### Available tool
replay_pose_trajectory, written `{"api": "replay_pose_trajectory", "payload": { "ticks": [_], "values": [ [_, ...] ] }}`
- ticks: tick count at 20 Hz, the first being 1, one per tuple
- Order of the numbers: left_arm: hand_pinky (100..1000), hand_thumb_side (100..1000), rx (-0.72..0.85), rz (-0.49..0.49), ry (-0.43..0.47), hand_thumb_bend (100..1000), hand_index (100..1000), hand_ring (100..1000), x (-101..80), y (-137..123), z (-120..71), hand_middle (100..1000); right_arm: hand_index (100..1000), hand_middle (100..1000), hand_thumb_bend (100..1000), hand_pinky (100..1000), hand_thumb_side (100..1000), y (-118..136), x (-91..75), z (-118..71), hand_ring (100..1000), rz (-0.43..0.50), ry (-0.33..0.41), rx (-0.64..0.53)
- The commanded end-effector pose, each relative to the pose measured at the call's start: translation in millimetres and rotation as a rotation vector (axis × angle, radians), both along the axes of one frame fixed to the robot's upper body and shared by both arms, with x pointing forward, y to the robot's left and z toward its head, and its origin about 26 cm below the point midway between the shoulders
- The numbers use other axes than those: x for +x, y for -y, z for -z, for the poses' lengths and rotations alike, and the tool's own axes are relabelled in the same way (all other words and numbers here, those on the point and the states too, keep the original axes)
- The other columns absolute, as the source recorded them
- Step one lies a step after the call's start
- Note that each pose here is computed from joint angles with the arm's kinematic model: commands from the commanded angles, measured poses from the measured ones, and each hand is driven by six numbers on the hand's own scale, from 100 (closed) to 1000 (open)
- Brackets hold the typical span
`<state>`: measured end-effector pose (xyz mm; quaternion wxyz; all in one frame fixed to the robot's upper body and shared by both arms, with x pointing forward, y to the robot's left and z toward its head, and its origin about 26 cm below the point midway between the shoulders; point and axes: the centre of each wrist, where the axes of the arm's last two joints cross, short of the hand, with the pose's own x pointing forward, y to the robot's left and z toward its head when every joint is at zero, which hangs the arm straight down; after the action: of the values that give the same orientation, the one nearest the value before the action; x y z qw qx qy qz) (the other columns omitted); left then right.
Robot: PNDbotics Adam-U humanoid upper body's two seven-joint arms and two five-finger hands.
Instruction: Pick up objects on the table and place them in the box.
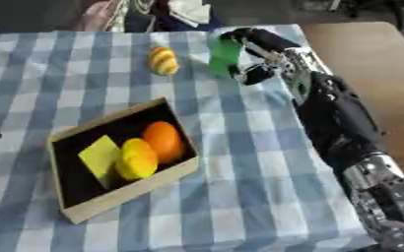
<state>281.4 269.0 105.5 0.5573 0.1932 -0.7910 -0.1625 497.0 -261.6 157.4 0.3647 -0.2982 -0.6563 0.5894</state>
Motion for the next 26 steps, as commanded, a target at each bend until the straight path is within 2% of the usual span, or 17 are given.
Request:
{"api": "replay_pose_trajectory", "payload": {
  "ticks": [1,6,11,15,20,26],
  "values": [
    [724,658,0.003,0.000,0.023,202,774,551,-0.4,-1.4,-6.0,585,958,569,100,820,100,-1.0,1.0,-26.1,726,-0.032,0.073,0.025],
    [727,659,0.003,-0.001,0.025,196,774,551,-0.6,-1.9,-6.4,586,959,573,100,824,100,-10.6,-1.2,-43.4,730,-0.117,0.099,0.050],
    [728,659,0.005,-0.008,0.029,190,775,554,-0.4,-3.6,-7.4,587,963,576,100,832,100,-33.0,-8.0,-64.9,738,-0.292,0.111,0.024],
    [728,657,0.005,-0.015,0.033,194,775,552,-0.1,-5.0,-8.3,586,963,576,100,834,100,-60.8,-18.7,-78.9,740,-0.474,0.078,-0.042],
    [727,656,0.005,-0.020,0.036,198,775,550,-0.1,-5.8,-9.0,582,965,579,100,838,100,-96.7,-34.6,-85.2,745,-0.666,0.002,-0.118],
    [727,656,0.005,-0.019,0.039,197,775,549,0.2,-5.5,-10.0,581,978,614,100,850,100,-123.4,-47.4,-86.4,766,-0.777,-0.066,-0.276]
  ]
}}
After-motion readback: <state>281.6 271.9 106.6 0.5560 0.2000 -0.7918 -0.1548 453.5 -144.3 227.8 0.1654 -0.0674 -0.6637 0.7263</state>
